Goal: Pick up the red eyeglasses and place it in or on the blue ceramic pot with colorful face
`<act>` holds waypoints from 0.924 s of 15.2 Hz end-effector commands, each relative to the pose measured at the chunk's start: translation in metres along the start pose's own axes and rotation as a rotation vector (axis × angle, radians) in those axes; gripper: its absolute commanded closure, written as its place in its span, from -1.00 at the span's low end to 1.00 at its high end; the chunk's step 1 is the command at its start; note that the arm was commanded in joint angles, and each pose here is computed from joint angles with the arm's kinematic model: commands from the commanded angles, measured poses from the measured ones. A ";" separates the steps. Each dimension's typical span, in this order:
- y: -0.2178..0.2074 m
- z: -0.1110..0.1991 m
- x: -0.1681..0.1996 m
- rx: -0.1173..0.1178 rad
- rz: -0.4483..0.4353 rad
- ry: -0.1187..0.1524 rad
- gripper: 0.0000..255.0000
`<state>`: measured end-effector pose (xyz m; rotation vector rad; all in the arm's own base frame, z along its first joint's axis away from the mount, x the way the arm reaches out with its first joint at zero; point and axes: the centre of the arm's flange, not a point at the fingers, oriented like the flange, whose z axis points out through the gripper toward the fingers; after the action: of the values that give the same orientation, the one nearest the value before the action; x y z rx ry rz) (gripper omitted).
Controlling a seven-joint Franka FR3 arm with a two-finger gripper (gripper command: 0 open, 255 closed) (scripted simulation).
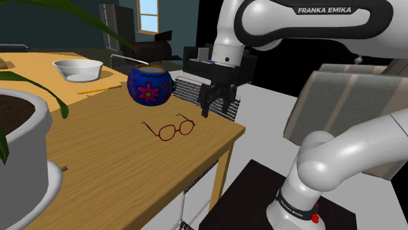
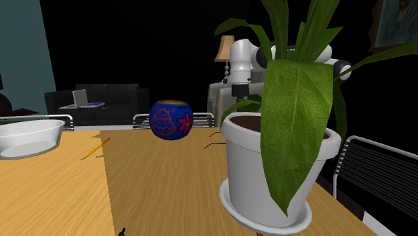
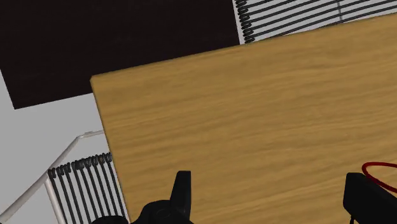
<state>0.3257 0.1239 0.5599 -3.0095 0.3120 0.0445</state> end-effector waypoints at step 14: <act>-0.055 0.035 0.009 0.113 0.126 0.059 -1.00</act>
<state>0.3459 0.1799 0.5333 -2.8794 0.4927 -0.0492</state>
